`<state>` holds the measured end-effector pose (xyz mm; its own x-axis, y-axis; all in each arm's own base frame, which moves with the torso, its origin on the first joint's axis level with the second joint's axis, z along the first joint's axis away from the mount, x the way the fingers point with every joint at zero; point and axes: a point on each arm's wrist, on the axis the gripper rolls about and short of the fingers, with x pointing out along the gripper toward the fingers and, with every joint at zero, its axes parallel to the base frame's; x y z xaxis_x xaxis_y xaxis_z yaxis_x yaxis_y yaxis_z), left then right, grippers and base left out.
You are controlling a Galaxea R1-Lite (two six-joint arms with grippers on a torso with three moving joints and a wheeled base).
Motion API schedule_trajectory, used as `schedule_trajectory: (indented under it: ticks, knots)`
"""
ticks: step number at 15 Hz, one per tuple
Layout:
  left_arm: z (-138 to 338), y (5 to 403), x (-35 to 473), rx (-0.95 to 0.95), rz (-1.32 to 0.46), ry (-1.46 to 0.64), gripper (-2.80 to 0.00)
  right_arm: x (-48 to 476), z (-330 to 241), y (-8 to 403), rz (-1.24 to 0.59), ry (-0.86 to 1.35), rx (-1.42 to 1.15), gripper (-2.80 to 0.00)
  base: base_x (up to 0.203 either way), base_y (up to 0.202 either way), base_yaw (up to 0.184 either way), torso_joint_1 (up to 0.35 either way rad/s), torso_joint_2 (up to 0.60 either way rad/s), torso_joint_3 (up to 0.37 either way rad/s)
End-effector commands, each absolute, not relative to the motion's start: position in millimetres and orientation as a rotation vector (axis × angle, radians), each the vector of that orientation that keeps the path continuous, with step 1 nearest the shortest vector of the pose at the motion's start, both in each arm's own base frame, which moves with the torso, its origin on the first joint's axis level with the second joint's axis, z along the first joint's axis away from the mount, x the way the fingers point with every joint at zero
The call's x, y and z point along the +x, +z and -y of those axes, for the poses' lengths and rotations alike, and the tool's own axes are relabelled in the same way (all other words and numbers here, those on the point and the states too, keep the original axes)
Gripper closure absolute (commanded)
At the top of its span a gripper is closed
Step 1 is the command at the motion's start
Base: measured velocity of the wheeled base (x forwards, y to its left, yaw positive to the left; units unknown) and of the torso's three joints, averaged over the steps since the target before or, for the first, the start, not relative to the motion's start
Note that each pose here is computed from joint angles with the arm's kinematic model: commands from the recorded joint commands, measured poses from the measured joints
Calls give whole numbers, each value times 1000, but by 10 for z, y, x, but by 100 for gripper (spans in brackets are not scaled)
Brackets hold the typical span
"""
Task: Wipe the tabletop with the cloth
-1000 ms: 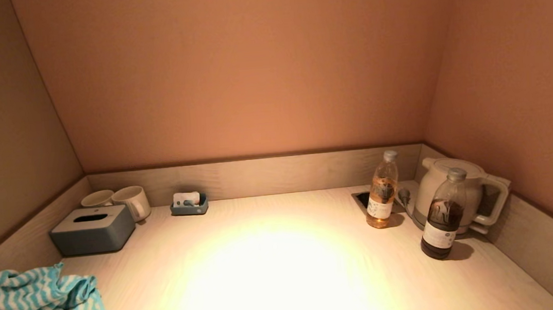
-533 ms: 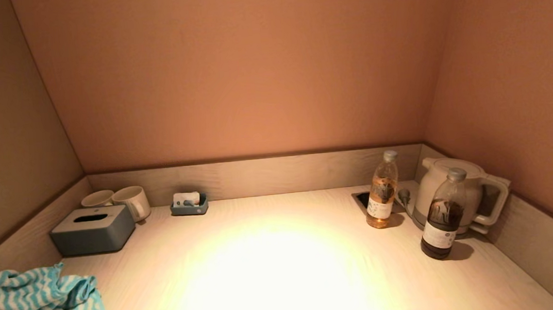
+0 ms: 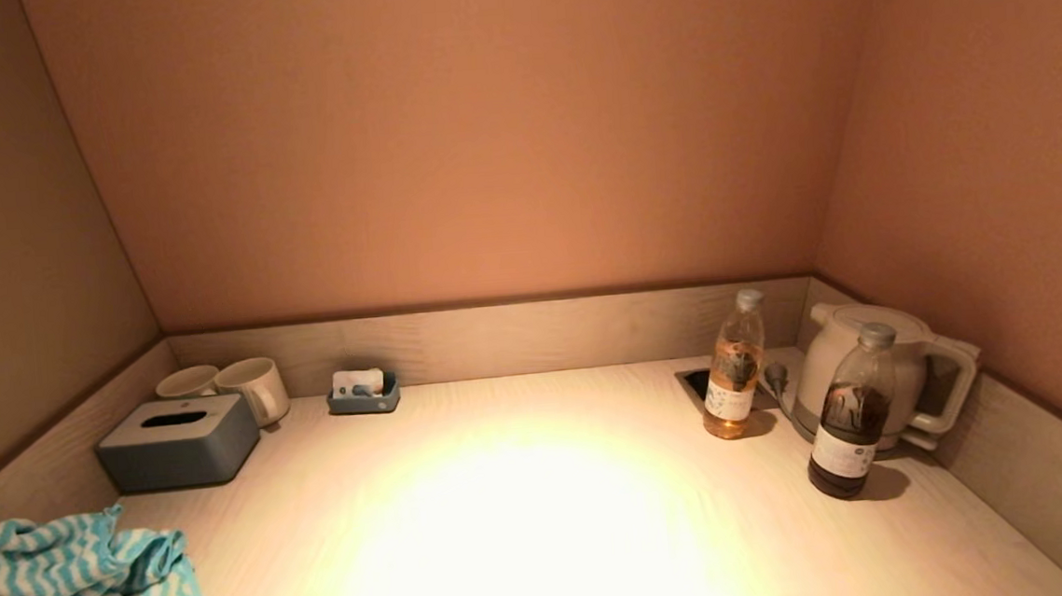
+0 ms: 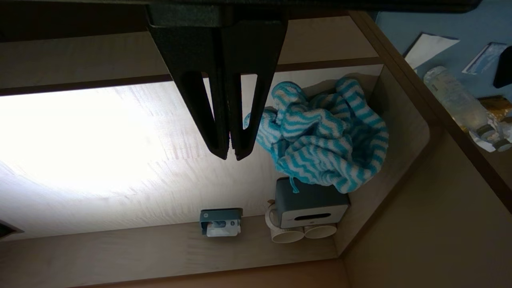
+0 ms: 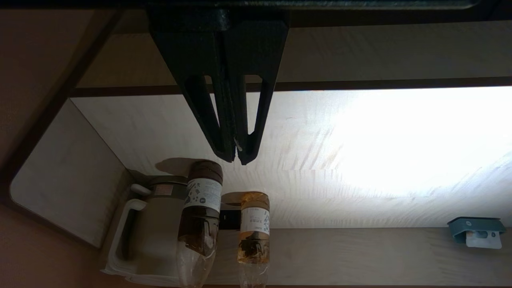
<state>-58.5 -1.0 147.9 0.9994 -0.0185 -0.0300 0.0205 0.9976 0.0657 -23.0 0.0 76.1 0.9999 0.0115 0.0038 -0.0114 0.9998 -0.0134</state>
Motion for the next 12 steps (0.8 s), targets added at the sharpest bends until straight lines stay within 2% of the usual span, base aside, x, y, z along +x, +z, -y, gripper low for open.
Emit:
schedule_trajectory:
  ticks: [1, 8, 12]
  knots:
    - [10, 1357, -620, 58, 7, -20, 0, -229, 0, 761, 3, 12, -14, 0, 0, 0, 0, 0, 0, 0]
    - [14, 1151, -357, 63, 171, -39, 0, -229, 0, 759, 2, 12, -14, 0, 0, 0, 0, 0, 0, 0]
    - [14, 984, -280, 92, 136, -40, 0, -229, 0, 761, 3, 12, -14, 0, 0, 0, 0, 0, 0, 0]
